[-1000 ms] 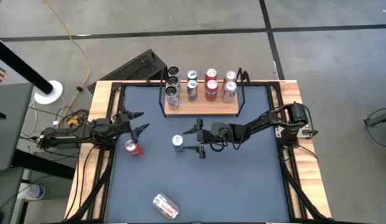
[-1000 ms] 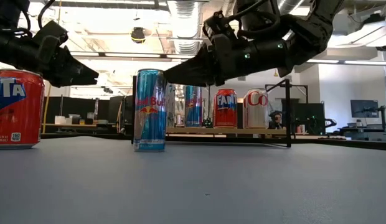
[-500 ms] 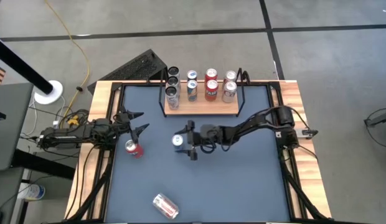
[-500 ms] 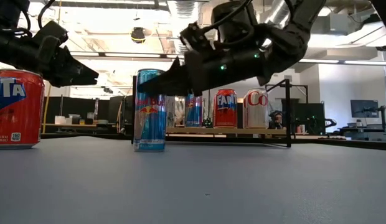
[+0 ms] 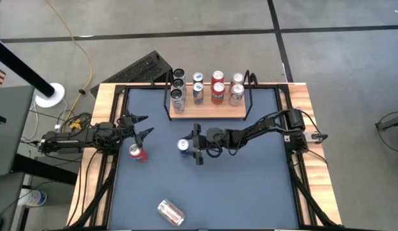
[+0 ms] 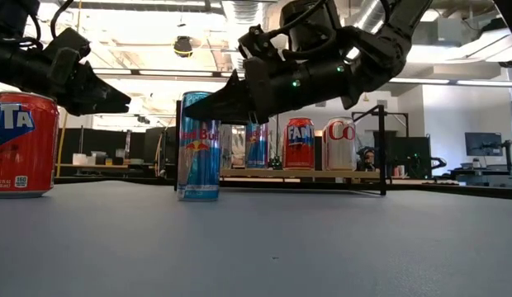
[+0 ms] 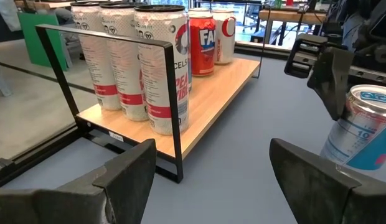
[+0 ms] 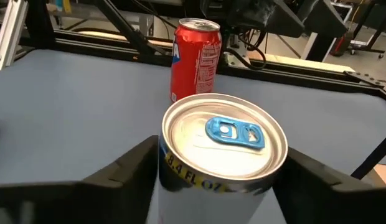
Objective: Place canned beverage on shelf
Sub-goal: Put the blue soda can on the shelf aligned with the other blue soda cans
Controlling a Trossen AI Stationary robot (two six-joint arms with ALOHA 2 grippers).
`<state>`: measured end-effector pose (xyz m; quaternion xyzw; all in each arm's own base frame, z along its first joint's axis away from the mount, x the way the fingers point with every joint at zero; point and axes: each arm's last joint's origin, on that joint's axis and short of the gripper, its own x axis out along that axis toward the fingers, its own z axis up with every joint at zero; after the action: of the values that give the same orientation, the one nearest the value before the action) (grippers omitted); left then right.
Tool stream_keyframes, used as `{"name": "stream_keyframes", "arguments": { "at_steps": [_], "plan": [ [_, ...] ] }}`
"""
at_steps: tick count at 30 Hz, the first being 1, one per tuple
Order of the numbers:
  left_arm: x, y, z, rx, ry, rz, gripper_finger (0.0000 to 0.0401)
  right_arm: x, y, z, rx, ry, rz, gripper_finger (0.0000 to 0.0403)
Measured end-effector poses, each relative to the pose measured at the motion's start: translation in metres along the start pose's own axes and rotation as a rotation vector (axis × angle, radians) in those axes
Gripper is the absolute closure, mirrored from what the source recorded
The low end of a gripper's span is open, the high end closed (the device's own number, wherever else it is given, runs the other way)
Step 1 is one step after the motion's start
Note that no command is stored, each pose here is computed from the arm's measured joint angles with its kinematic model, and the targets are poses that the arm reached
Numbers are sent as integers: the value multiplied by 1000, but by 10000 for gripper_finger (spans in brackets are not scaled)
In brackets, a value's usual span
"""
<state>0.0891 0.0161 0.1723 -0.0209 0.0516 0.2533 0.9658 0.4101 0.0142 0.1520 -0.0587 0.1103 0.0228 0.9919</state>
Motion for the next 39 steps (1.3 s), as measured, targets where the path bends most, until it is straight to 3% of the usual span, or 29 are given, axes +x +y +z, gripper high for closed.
{"name": "stream_keyframes", "arguments": {
  "at_steps": [6, 13, 21, 27, 39],
  "plan": [
    [0, 0, 0, 0, 0, 0, 101, -6, -4, 7, -9, 34, -4, 237],
    [0, 0, 0, 0, 1, 0, 101, -38, -26, 47, -27, 82, -41, 238],
    [0, 0, 0, 1, 1, -1, 101, -80, -86, 79, 2, 68, -181, 217],
    [0, 0, 0, 1, 1, -2, 101, -87, -120, 68, 13, 91, -164, 212],
    [0, 0, 0, 1, 1, -2, 101, -73, -155, 37, 51, 67, -252, 206]
  ]
}}
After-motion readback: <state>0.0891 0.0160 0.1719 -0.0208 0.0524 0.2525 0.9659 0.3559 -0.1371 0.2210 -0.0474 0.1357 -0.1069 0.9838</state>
